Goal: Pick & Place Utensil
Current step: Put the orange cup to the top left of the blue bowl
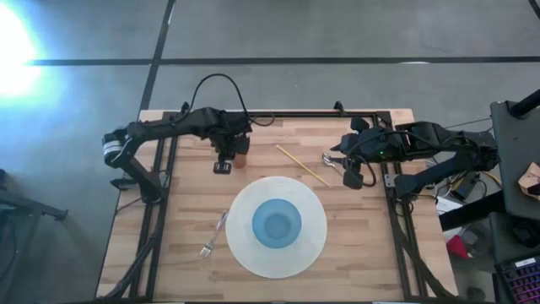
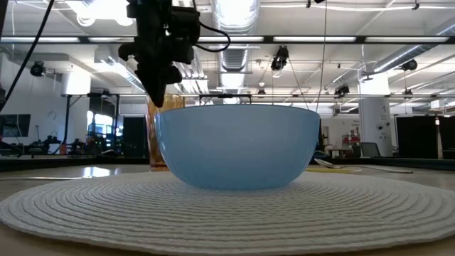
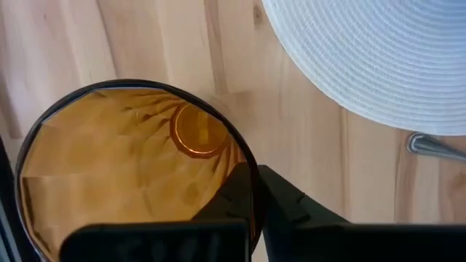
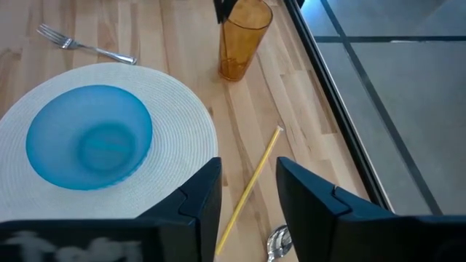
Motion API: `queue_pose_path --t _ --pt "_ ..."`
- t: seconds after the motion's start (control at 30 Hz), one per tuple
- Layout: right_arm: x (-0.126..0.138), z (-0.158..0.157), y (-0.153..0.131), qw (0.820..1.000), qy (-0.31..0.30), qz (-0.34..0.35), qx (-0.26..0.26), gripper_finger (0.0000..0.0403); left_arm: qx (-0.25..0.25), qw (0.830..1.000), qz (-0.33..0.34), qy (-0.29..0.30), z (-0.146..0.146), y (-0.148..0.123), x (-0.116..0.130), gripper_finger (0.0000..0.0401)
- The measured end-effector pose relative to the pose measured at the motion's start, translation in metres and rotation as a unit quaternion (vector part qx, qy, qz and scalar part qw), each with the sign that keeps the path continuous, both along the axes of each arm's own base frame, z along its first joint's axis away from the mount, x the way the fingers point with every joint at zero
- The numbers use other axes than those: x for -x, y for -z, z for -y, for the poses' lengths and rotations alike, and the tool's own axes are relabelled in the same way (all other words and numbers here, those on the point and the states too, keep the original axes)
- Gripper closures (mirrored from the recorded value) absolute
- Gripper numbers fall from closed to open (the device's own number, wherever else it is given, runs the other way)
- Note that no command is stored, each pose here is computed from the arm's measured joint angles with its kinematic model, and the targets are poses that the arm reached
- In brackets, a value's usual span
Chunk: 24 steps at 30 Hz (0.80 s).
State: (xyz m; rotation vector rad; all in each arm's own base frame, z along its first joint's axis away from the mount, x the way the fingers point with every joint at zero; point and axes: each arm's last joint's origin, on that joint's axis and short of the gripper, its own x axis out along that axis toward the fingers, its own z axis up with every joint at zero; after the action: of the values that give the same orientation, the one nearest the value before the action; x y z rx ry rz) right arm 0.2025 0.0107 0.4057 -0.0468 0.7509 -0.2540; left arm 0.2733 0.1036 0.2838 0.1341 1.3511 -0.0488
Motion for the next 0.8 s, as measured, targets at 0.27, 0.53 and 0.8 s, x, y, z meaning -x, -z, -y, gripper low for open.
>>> queue_pose_path --t 0.27,0.53,0.8 --pt "0.0 0.0 0.0 1.0 0.001 0.0 -0.001 0.0287 -0.002 1.0 0.004 0.018 0.02 -0.009 0.003 0.0398" --pt "0.0 0.0 0.0 1.0 0.004 0.002 -0.005 0.028 0.002 1.0 0.023 -0.01 0.053 -0.034 0.023 0.0399" --pt "0.0 0.0 0.0 1.0 0.012 0.005 -0.013 0.0284 0.001 1.0 0.014 -0.028 0.097 -0.028 0.038 0.04"
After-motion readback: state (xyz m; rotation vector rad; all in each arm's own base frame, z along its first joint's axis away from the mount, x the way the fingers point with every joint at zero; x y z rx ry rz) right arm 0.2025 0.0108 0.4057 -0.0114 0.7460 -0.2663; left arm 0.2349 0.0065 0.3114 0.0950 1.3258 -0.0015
